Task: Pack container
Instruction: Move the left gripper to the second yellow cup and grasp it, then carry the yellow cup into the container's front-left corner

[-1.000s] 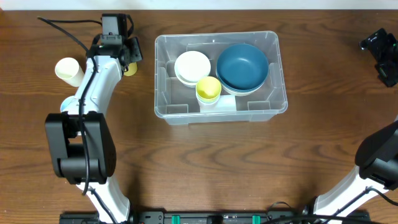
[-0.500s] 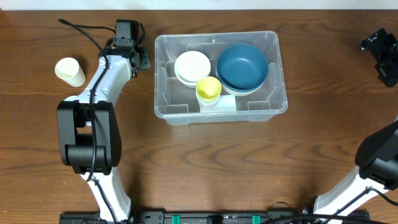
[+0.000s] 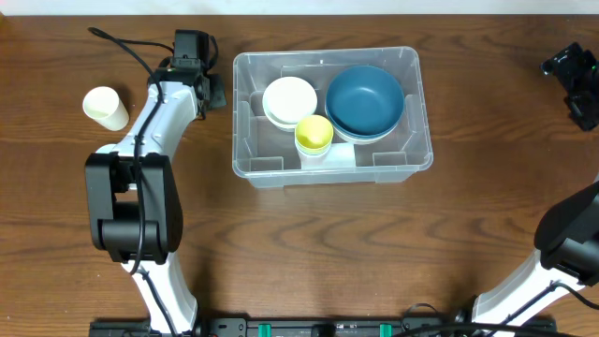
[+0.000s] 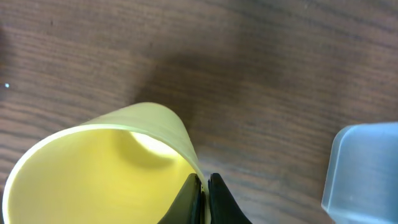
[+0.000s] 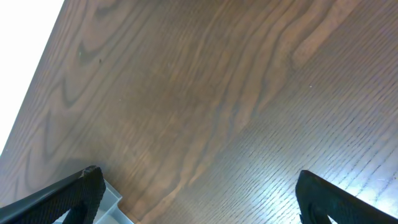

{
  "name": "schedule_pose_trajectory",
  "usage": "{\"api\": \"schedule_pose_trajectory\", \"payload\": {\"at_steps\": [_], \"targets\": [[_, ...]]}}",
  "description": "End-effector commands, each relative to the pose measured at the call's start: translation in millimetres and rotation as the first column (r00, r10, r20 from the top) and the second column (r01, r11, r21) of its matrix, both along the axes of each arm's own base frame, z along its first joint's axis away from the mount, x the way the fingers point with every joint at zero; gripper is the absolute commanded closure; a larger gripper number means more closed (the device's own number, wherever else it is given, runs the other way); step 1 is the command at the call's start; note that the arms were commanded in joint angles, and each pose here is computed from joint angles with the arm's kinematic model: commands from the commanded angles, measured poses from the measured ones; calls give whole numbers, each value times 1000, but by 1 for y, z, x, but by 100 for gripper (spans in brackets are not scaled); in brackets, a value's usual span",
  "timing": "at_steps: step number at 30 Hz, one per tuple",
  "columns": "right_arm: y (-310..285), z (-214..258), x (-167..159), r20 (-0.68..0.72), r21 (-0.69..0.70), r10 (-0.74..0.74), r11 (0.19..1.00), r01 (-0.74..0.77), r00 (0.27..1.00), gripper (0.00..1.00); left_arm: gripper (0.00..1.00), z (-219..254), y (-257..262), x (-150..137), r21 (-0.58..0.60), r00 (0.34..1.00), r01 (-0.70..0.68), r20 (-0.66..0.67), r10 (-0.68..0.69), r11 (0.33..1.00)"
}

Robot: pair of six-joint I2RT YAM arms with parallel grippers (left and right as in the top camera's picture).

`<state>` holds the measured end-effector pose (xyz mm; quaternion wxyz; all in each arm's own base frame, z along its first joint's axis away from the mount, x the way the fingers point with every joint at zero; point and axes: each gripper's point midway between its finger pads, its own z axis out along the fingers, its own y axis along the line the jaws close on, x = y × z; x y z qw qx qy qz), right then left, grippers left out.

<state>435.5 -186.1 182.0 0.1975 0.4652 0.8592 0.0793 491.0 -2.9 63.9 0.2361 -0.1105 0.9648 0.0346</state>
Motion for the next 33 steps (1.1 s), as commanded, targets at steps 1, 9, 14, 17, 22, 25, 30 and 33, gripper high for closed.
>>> {"api": "schedule_pose_trajectory", "payload": {"at_steps": [1, 9, 14, 17, 22, 25, 30, 33], "targets": [[1, 1, 1, 3, 2, -5, 1000, 5, 1000, 1, 94, -6, 3, -9, 5, 999, -10, -44, 10, 1000], [1, 1, 1, 3, 2, -5, 1000, 5, 1000, 1, 94, 14, 8, -14, 31, 999, -23, -27, 24, 999], [1, 1, 1, 3, 2, -5, 1000, 5, 1000, 1, 94, 68, 8, -15, 22, 996, -27, 86, 25, 999], [1, 1, 1, 3, 2, -5, 1000, 5, 1000, 1, 94, 111, 9, -20, 10, 984, -35, 177, 33, 999], [1, 1, 1, 3, 2, -5, 1000, 5, 1000, 1, 94, 175, 9, -41, -10, 954, -41, 297, 43, 999], [1, 1, 1, 3, 2, -5, 1000, 5, 1000, 1, 94, 201, 4, -62, -59, 942, -43, 329, 60, 997], [1, 1, 1, 3, 2, -5, 1000, 5, 1000, 1, 94, 226, -41, -95, -166, 939, 119, 339, -57, 979], [1, 1, 1, 3, 2, -5, 1000, 5, 1000, 1, 94, 227, -77, -112, -206, 935, 225, 319, -152, 952]]}}
